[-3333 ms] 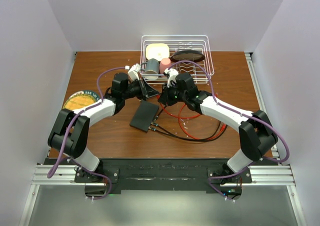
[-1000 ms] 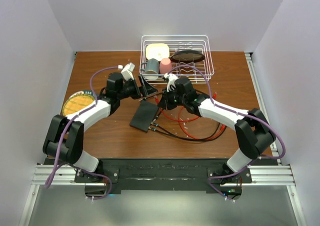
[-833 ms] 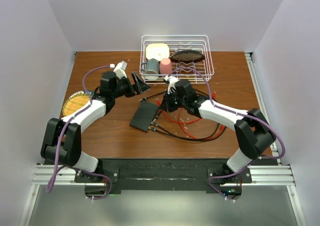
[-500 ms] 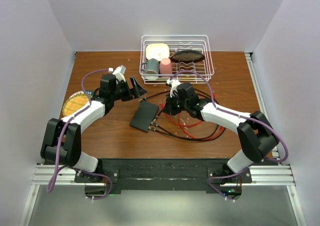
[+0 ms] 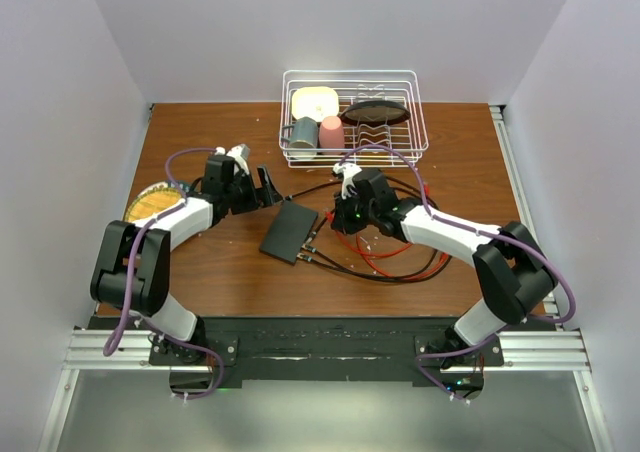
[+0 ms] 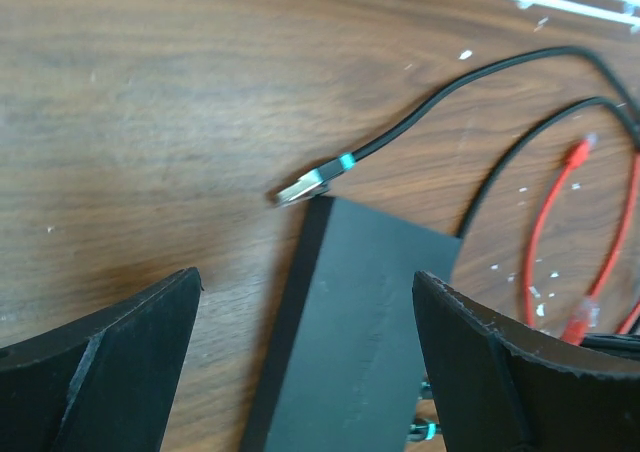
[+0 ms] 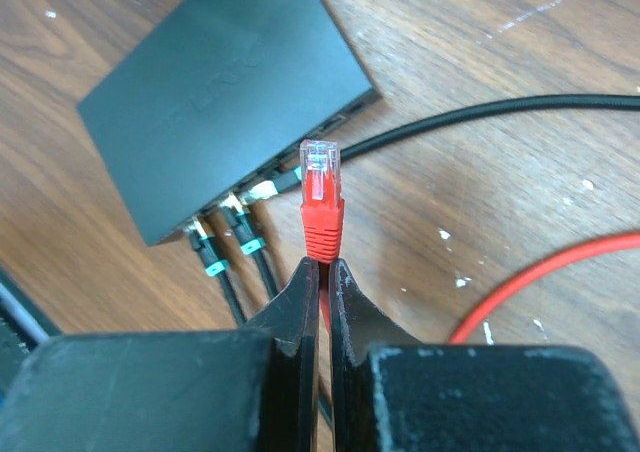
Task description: Insert the plug into the switch port
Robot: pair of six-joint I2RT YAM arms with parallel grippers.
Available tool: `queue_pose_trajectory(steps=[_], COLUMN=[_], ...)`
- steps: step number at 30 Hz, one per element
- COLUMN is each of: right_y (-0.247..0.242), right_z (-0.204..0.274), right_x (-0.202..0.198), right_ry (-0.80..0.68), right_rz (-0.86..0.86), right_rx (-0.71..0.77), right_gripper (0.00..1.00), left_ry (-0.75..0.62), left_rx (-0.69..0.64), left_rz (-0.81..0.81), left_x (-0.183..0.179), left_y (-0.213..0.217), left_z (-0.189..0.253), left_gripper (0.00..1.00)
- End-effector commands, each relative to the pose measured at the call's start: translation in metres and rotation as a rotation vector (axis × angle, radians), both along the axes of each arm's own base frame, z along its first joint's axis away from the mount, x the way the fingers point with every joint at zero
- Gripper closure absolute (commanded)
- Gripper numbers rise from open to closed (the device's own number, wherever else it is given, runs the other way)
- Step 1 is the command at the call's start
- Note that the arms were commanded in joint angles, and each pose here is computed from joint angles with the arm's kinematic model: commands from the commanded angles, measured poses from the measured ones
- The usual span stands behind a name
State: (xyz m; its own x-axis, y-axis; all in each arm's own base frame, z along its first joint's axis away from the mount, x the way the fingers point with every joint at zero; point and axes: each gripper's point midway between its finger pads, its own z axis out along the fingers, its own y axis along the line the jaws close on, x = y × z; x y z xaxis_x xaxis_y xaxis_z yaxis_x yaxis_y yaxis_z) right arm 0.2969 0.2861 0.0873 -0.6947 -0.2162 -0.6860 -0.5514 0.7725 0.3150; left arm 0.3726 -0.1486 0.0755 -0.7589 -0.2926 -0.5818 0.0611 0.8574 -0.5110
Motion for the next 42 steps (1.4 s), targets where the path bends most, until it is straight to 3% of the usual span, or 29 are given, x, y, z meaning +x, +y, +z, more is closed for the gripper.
queue_pose_trajectory(steps=[1,17,32,42], right_y=[0.000,0.007,0.028,0.012], right_z=[0.009,-0.033,-0.031,-0.068], right_x=[0.013,0.026,0.049,0.055], right_ry=[-0.046,0.021,0.034,0.119], right_rz=[0.004,0.038,0.032,-0.079], right_rx=[-0.047,-0.159,-0.167,-0.290], right_gripper=[1.00,1.00,1.00,1.00], left_ry=[-0.036,-0.010,-0.018,-0.015], left_rx=[0.034,-0.030,-0.046,-0.069], left_rz=[-0.009,-0.076,-0.093,-0.102], left_x=[0.015,0.009,0.005,0.005], left_y=[0.004,-0.010,-0.014,-0.018], left_z=[0.005,-0.001,0.006,0.009], left_gripper=[0.08,0.09,0.10,0.10])
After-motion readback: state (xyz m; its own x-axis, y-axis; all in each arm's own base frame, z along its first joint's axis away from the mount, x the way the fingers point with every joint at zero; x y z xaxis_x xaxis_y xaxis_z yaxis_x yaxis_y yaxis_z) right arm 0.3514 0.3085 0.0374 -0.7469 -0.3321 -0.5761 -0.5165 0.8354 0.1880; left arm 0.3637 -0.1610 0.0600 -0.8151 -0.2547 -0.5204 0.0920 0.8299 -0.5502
